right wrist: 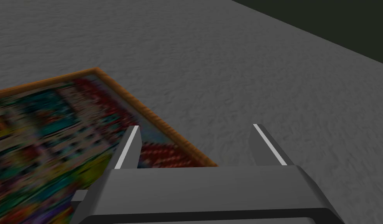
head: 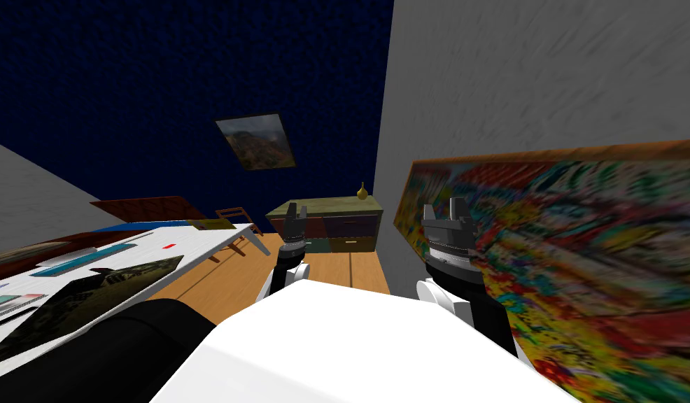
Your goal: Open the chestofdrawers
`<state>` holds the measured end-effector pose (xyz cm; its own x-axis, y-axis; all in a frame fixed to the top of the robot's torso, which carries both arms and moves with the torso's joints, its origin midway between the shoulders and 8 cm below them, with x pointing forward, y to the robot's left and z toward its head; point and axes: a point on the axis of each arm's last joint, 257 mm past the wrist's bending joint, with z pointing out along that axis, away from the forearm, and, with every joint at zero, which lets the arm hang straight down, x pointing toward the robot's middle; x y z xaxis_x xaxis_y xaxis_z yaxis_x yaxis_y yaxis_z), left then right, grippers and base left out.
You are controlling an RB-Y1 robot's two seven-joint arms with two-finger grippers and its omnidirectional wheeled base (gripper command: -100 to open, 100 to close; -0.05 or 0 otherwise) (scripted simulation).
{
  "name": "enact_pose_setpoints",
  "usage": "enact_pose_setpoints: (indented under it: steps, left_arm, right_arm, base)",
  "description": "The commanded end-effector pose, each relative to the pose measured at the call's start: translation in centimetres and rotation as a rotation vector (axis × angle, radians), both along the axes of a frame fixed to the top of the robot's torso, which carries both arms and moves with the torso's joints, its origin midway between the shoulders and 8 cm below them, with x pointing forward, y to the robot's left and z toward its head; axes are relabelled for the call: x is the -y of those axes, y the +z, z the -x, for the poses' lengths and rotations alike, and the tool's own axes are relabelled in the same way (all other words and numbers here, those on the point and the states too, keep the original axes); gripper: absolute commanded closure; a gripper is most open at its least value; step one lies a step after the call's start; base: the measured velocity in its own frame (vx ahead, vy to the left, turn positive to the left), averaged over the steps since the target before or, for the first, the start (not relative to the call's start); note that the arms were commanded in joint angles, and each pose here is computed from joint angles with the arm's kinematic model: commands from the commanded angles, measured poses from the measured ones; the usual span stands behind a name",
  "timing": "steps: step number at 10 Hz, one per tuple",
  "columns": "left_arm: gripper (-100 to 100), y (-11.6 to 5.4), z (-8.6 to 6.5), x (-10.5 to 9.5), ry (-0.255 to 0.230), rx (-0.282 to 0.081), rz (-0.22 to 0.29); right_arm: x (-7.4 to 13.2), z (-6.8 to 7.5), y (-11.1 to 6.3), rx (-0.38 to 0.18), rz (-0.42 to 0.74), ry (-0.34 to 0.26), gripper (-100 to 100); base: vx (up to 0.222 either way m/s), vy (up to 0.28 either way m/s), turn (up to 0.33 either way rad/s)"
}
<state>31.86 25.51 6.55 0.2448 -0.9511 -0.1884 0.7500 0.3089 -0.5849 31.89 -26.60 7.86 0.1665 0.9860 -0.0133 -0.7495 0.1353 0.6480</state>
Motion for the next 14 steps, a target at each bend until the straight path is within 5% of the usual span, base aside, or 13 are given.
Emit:
enact_pose_setpoints:
  steps: [1,9,10,14]
  left_arm:
    - [0,0.0,0.0,0.0,0.0,0.0,0.0]
    - [0,0.0,0.0,0.0,0.0,0.0,0.0]
    - [-100,-0.4,-0.3,0.4,-0.014,-0.013,-0.025]
    - [-100,-3.7,-2.3,1.0,-0.048,-0.094,-0.076]
  right_arm:
    - [0.0,0.0,0.0,0.0,0.0,0.0,0]
    - [0.0,0.0,0.0,0.0,0.0,0.0,0]
    - [0.0,0.0,0.0,0.0,0.0,0.0,0]
    - [0.0,0.0,0.0,0.0,0.0,0.0,0]
  base:
    - [0.0,0.0,0.0]
    - [0.0,0.0,0.0]
    - [0.024,-0.004,0.011]
    - [0.077,-0.022,0.032]
